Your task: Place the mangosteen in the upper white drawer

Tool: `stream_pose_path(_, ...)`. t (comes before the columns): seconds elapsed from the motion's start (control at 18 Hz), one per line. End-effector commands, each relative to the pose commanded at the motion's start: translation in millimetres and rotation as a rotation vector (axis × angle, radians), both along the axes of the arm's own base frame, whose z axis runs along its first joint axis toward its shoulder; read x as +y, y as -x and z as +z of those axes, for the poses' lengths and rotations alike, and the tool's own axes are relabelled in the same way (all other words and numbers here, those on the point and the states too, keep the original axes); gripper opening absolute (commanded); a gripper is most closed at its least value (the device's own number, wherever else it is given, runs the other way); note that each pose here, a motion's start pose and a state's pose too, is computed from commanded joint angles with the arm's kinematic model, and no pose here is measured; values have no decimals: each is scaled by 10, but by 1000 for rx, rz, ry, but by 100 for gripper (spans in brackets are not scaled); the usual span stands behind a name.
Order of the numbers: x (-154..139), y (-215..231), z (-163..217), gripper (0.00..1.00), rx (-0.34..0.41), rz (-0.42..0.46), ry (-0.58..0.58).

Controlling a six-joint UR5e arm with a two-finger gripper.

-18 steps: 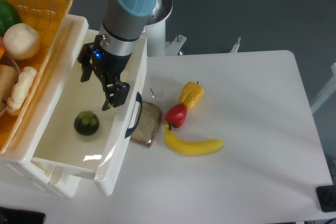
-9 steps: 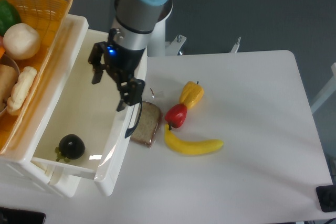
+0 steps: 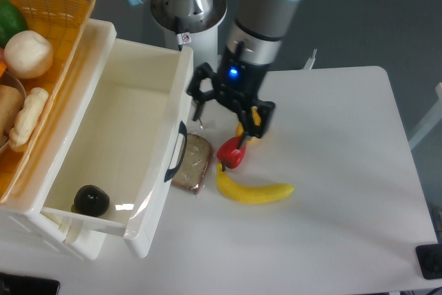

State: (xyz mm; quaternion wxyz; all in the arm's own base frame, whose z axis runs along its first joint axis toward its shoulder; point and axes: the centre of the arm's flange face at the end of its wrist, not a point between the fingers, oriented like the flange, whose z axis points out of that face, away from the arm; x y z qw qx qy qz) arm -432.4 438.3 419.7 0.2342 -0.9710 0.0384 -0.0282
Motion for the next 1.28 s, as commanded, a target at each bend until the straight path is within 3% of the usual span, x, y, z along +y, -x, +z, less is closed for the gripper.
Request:
stream_pose_path(0.11,-128,233,-199,100,67,38,113)
stream_pose_path(0.22,-157,404,-471,100,88,23,208)
stream_pose_path(0.67,-364,996,-1105,100,183,-301,366)
stream_pose_path(0.94,-396,1182,-1278,100,202,-364,431)
stream_pose_path(1.28,-373,1219,-1320,100,203,-370,436)
